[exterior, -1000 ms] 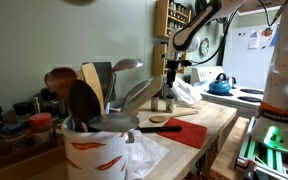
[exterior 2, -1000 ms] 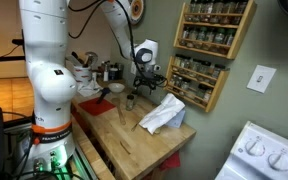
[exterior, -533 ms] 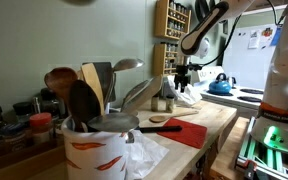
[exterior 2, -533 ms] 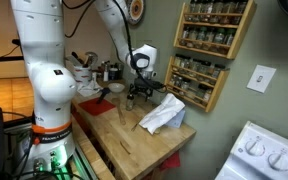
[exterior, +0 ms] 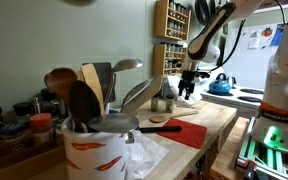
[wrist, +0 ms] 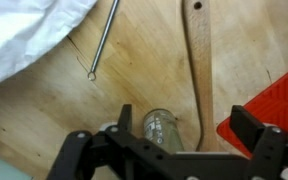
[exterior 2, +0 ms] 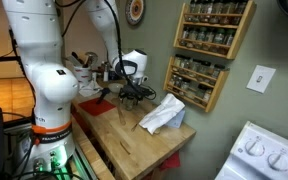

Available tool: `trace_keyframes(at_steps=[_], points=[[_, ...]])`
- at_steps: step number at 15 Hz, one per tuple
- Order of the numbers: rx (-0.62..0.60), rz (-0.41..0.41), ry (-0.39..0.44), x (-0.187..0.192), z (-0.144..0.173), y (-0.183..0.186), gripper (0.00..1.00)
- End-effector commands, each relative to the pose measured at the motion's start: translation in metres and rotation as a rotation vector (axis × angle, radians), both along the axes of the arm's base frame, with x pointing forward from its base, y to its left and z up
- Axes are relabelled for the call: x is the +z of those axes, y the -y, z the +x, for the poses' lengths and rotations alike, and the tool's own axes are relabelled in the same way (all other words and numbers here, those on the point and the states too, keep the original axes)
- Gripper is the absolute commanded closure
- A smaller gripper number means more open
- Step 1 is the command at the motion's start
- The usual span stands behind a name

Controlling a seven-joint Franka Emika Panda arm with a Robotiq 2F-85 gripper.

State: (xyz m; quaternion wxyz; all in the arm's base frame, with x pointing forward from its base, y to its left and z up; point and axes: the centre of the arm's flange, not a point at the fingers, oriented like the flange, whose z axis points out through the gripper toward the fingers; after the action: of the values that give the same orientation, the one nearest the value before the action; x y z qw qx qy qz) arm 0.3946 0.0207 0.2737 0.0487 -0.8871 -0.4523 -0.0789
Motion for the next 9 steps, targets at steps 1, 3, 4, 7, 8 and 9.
trace_keyframes(at_steps=[1,3,4,7,8,9], points=[[0.018,0.021,0.073,-0.015,-0.022,-0.027,0.00],[0.032,0.001,0.087,-0.021,-0.018,-0.037,0.00],[0.041,-0.018,0.085,-0.025,-0.018,-0.035,0.00],[0.056,-0.092,0.060,-0.035,-0.018,-0.027,0.00],[0.066,-0.108,0.048,-0.040,-0.018,-0.025,0.00],[0.070,-0.131,0.034,-0.045,-0.017,-0.023,0.00]])
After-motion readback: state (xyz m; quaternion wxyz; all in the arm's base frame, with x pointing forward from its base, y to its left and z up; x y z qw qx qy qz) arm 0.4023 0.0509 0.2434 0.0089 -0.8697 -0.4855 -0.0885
